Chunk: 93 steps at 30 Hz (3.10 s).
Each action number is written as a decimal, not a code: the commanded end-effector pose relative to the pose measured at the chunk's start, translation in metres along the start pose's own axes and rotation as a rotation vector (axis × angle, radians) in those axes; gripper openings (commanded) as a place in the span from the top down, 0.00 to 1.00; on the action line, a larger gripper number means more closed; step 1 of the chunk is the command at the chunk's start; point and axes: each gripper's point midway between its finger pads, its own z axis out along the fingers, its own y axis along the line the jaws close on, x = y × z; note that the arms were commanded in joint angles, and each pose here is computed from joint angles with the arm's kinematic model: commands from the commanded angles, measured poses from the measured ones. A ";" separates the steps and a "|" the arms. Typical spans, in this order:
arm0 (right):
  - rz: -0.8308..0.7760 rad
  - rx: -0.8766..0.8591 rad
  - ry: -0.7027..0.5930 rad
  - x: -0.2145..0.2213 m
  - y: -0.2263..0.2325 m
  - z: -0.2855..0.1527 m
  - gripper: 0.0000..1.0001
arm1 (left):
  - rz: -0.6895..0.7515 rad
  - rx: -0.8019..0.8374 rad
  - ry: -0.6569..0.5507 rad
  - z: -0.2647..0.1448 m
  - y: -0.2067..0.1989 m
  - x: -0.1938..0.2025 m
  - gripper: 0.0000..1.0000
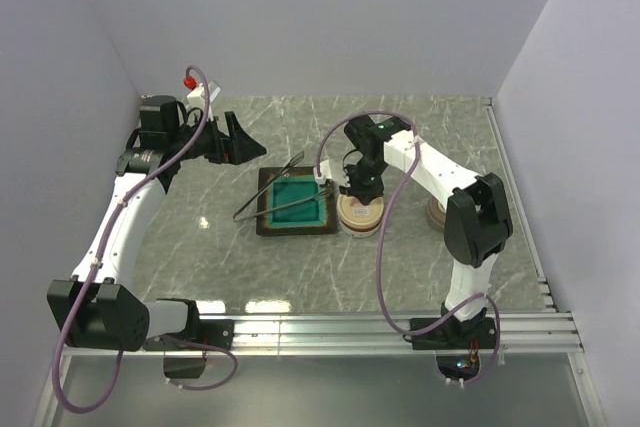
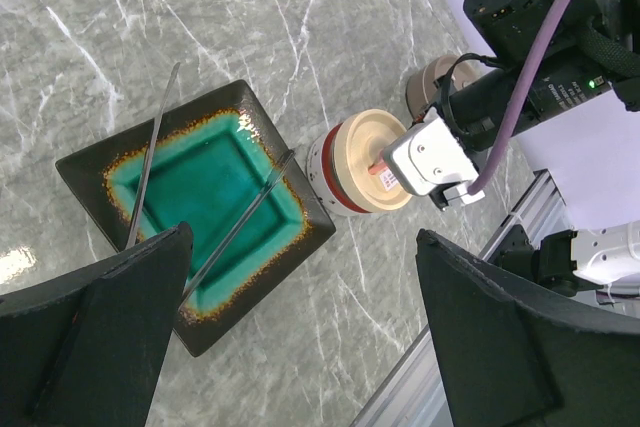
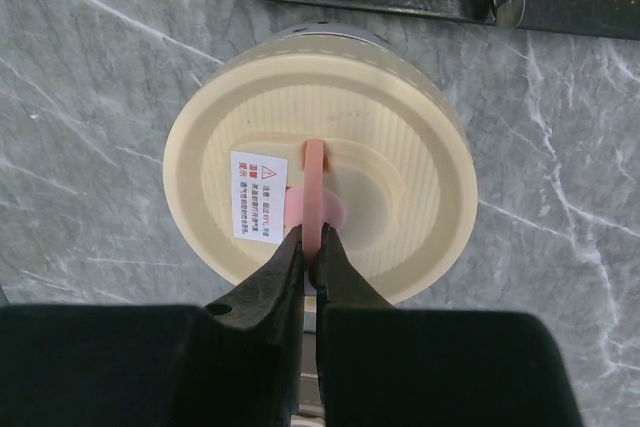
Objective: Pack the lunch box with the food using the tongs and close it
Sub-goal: Put the lid back on the lunch box, then move the lunch box
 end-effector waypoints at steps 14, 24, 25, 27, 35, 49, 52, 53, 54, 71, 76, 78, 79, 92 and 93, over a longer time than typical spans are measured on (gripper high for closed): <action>0.012 -0.028 0.015 0.011 -0.005 0.011 1.00 | 0.014 0.033 -0.027 0.000 -0.005 -0.009 0.01; 0.030 0.005 0.017 0.009 0.000 0.010 1.00 | 0.005 0.031 -0.020 0.001 -0.003 -0.006 0.01; 0.033 0.004 0.018 0.010 0.001 0.012 1.00 | 0.005 0.032 -0.019 0.002 -0.003 -0.006 0.01; 0.033 0.013 0.013 0.009 0.001 0.011 1.00 | 0.004 0.032 -0.019 0.002 -0.003 -0.006 0.00; 0.048 -0.027 0.016 0.011 0.007 0.018 1.00 | -0.001 0.038 -0.017 0.003 -0.003 -0.006 0.01; 0.548 0.024 0.002 0.016 0.025 0.039 1.00 | -0.046 -0.031 -0.039 0.001 0.007 -0.008 0.01; 0.670 0.059 0.021 0.025 0.032 0.042 1.00 | -0.042 -0.033 -0.039 0.001 0.007 -0.008 0.01; 0.697 0.071 0.025 0.028 0.033 0.041 1.00 | -0.041 -0.031 -0.040 0.001 0.007 -0.008 0.01; 0.722 0.075 0.032 0.032 0.035 0.042 1.00 | -0.042 -0.031 -0.038 0.002 0.007 -0.008 0.01; 1.025 0.171 0.158 0.144 0.064 0.034 1.00 | -0.029 -0.014 -0.039 0.002 0.006 -0.006 0.01; 1.066 0.219 0.169 0.158 0.052 0.030 1.00 | -0.021 -0.013 -0.041 0.002 0.005 -0.008 0.01; 1.072 0.236 0.171 0.161 0.047 0.028 1.00 | -0.019 -0.013 -0.041 0.002 0.005 -0.009 0.01; 1.076 0.238 0.180 0.164 0.047 0.028 1.00 | -0.017 -0.013 -0.042 0.001 0.004 -0.009 0.01; 1.124 0.220 0.175 0.165 0.045 0.023 1.00 | -0.004 -0.002 -0.052 -0.002 -0.001 -0.011 0.01; 1.128 0.220 0.170 0.166 0.044 0.023 0.96 | -0.001 0.000 -0.052 -0.002 -0.001 -0.011 0.01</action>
